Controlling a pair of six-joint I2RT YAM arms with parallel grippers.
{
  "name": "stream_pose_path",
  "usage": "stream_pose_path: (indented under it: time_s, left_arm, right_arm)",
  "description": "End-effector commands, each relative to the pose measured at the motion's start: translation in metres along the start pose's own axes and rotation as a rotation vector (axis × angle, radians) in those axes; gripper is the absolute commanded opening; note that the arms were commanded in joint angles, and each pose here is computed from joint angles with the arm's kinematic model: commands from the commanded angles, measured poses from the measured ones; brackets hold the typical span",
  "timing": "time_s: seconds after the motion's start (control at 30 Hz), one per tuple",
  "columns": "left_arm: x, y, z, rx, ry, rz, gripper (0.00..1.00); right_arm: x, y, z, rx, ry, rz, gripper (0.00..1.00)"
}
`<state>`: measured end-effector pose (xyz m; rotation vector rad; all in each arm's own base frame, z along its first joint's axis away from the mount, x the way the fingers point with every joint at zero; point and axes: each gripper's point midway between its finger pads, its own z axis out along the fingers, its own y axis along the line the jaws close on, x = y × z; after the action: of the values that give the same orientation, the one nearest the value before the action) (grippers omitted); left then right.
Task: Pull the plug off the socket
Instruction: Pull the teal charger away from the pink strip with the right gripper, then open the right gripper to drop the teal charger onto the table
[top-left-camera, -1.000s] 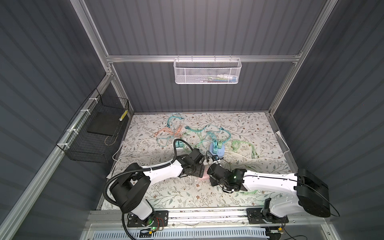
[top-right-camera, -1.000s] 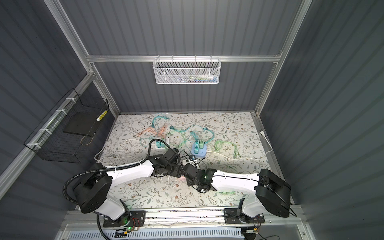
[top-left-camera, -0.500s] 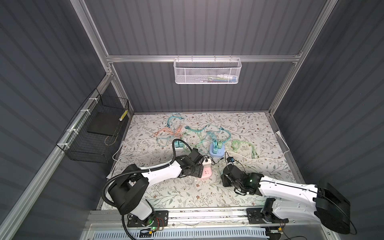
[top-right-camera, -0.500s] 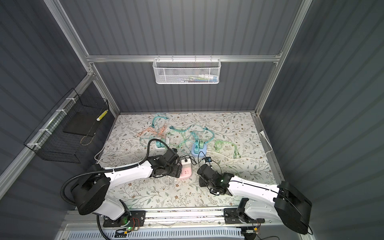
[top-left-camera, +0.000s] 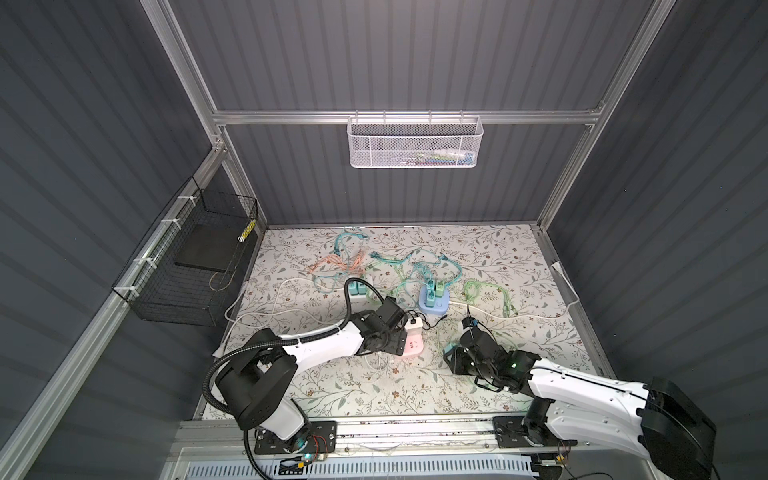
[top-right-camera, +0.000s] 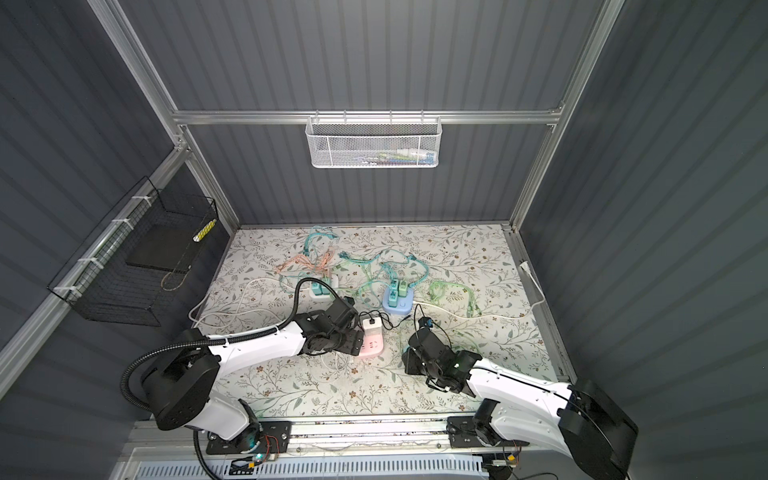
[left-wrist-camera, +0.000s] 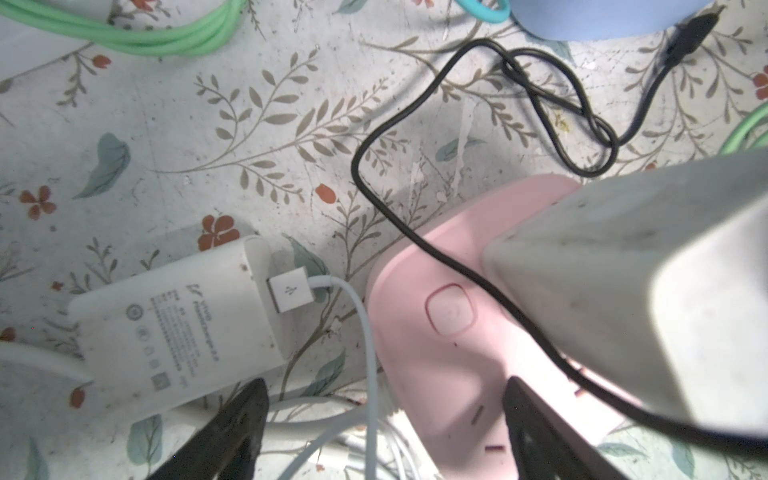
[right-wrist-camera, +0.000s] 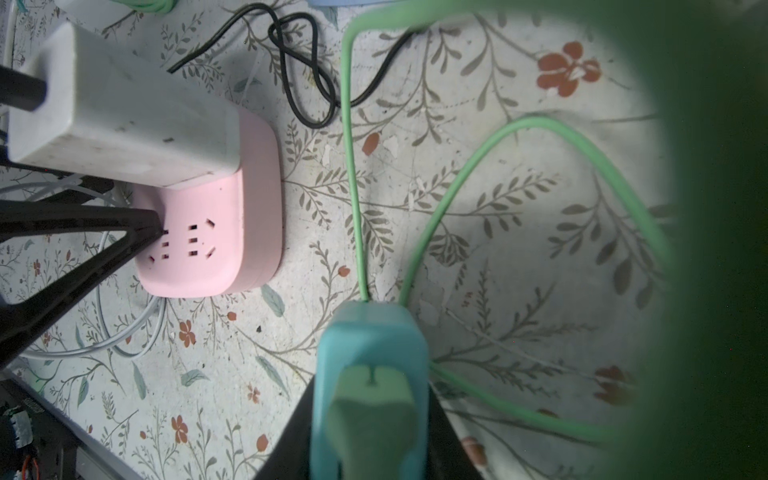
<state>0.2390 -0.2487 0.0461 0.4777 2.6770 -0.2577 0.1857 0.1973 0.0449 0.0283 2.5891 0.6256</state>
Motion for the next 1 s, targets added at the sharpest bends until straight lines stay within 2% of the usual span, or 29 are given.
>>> stream_pose_path:
  time_s: [0.0,0.23,0.5,0.6,0.97]
  left_arm:
    - [0.025,0.021,0.004,-0.078,0.073,0.019,0.88]
    - [0.023,0.022,0.001,-0.082,0.063,0.02,0.89]
    - [0.021,0.022,0.0,-0.085,0.054,0.022,0.89]
    - [0.019,0.023,-0.002,-0.086,0.045,0.022,0.89]
    - [0.017,0.023,-0.007,-0.073,0.011,0.012,0.92]
  right_arm:
    - [0.004,-0.007,0.0,0.013,0.009,0.033,0.34]
    - [0.002,-0.029,-0.008,0.116,-0.022,0.102,0.56]
    - [-0.008,-0.038,-0.026,0.196,-0.053,0.113,0.6]
    - [-0.013,-0.031,-0.029,0.185,-0.061,0.078,0.6]
    - [-0.03,0.024,-0.022,0.141,-0.146,-0.183,0.64]
